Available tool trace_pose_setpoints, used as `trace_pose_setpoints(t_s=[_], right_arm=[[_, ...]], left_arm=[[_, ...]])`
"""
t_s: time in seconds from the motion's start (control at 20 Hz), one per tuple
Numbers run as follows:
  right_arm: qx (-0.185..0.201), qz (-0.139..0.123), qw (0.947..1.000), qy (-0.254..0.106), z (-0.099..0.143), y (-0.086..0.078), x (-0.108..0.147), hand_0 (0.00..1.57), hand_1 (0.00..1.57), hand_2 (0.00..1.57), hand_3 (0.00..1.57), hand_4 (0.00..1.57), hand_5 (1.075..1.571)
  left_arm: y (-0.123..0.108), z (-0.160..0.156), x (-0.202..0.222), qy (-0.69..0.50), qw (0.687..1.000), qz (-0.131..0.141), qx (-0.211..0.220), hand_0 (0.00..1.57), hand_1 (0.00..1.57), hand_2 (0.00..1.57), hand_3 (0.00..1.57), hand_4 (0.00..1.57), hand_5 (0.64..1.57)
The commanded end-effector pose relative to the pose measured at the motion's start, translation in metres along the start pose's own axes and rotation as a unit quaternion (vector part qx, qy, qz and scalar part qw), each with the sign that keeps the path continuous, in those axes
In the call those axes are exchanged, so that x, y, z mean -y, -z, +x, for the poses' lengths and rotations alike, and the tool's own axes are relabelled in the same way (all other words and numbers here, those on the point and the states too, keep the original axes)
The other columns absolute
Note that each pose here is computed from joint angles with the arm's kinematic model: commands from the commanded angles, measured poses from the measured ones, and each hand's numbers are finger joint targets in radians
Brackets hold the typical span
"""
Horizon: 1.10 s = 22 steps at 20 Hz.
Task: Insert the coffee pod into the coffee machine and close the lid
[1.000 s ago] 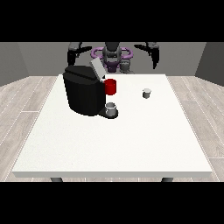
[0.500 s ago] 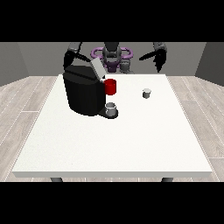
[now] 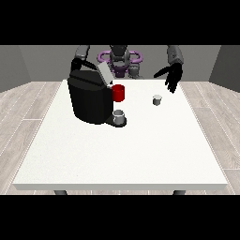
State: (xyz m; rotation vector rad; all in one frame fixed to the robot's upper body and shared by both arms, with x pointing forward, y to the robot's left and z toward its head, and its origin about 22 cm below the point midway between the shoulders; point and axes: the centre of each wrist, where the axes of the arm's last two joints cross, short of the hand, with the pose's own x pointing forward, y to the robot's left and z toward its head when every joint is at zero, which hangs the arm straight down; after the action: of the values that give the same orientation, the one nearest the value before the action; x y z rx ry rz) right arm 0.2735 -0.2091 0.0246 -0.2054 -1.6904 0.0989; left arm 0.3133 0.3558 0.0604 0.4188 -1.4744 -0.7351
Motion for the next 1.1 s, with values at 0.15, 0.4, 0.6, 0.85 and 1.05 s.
trace_pose_setpoints(t_s=[0.15,0.4,0.6,0.85,1.05], right_arm=[[0.023,0.002,0.9997,-0.006,0.019,0.021,-0.001,0.00,0.00,0.00,0.00,0.00,1.571],[-0.011,0.013,0.9998,0.004,-0.004,0.012,-0.015,0.00,0.00,0.00,0.00,0.00,1.571],[-0.024,0.016,0.9996,-0.004,-0.015,0.016,-0.005,0.00,0.00,0.00,0.00,0.00,1.571],[-0.019,0.043,0.9989,-0.004,0.019,0.033,-0.024,0.00,0.00,0.00,0.00,0.00,1.571],[-0.036,0.024,0.9990,-0.001,-0.023,0.020,-0.017,0.00,0.00,0.00,0.00,0.00,1.571]], left_arm=[[0.009,-0.023,-0.029,0.044,0.999,-0.009,-0.013,0.00,0.00,0.00,0.00,0.00,1.571],[0.025,-0.027,0.025,0.080,0.996,-0.023,-0.032,0.00,0.00,0.00,0.00,0.00,1.571],[0.038,-0.023,0.019,0.098,0.995,-0.006,-0.023,0.49,0.49,0.72,0.49,0.00,1.571],[0.052,-0.017,0.030,0.165,0.986,0.025,-0.009,0.89,0.89,0.96,0.82,0.38,1.571],[0.043,-0.024,0.062,0.221,0.975,-0.011,0.005,0.94,0.94,1.04,0.87,0.43,1.571]])
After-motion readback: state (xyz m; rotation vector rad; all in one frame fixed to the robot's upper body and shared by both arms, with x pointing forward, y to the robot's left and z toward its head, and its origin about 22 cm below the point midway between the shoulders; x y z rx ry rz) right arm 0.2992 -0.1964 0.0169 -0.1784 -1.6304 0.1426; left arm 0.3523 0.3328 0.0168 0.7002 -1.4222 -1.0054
